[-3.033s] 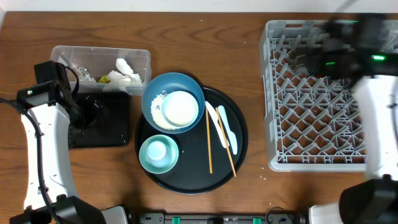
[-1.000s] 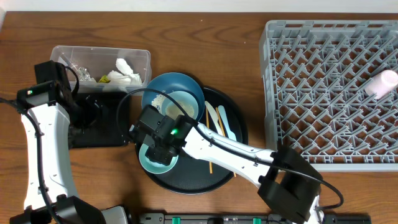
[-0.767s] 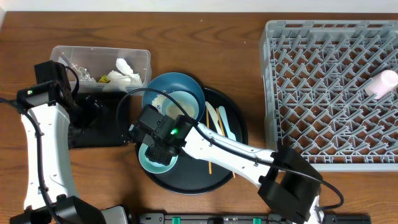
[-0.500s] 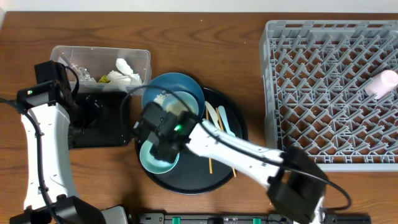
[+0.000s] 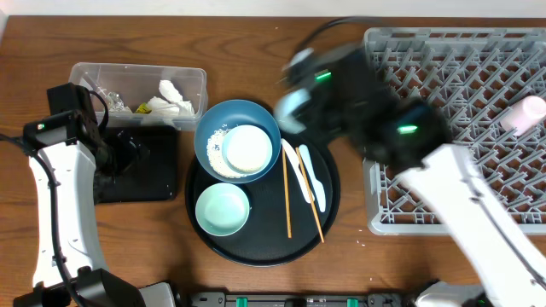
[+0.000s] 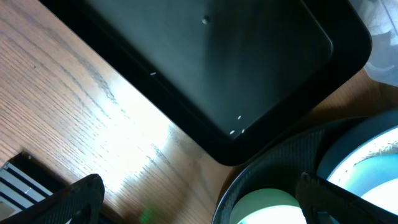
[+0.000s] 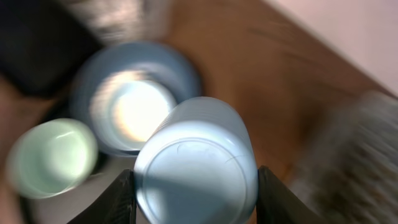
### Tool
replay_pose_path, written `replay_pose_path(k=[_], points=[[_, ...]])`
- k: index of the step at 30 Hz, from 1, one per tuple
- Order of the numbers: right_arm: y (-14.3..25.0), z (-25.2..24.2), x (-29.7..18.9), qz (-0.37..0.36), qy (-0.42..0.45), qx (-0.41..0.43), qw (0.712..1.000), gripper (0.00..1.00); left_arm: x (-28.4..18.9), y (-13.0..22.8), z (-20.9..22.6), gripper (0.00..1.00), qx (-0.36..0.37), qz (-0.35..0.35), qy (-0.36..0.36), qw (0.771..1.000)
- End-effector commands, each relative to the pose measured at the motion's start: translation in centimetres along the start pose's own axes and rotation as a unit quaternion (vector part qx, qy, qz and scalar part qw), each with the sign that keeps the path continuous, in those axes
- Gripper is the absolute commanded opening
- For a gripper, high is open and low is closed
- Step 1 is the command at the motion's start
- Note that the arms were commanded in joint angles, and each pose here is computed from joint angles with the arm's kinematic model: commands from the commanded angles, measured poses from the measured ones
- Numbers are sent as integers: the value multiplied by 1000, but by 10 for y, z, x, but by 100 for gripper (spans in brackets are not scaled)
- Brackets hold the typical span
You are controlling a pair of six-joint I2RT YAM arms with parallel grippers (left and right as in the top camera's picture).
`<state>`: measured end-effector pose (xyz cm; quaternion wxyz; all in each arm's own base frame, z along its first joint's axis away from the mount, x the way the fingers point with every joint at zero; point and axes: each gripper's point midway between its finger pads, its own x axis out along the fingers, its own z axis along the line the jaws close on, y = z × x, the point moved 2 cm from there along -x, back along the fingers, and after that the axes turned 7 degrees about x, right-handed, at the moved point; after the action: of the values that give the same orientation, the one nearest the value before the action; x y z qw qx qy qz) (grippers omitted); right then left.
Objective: Sort waste into correct bins and load items into the dishwasher rack
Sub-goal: 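Carry the white cup to the rack beside the pink cup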
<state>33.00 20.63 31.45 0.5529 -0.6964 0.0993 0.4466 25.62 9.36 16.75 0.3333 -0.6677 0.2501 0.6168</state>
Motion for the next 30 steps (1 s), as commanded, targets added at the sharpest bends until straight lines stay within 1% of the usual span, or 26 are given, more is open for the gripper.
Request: replay_pose_path(k=[1, 5, 7, 11, 16, 21, 22, 29, 30], points=[[0, -78, -30, -24, 108, 77, 991, 25, 2, 2, 3, 100, 4, 4, -6, 1000], [19, -161, -55, -29, 190, 180, 965, 26, 2, 2, 3, 100, 4, 3, -6, 1000], [35, -201, -66, -27, 228, 235, 944, 25, 2, 2, 3, 100, 4, 4, -6, 1000], [70, -266, -94, -25, 295, 307, 904, 25, 2, 2, 3, 100, 4, 3, -6, 1000], [115, -326, -117, -12, 350, 375, 858, 26, 2, 2, 3, 100, 4, 3, -6, 1000], [165, -374, -122, 13, 381, 442, 812, 26, 2, 2, 3, 100, 4, 4, -6, 1000], [175, -384, -121, 15, 380, 454, 806, 27, 2, 2, 3, 100, 4, 4, -6, 1000], [217, -434, -111, 3, 369, 499, 784, 26, 2, 2, 3, 100, 4, 3, -6, 1000], [223, -441, -110, -1, 370, 508, 778, 25, 2, 2, 3, 100, 4, 3, -6, 1000]])
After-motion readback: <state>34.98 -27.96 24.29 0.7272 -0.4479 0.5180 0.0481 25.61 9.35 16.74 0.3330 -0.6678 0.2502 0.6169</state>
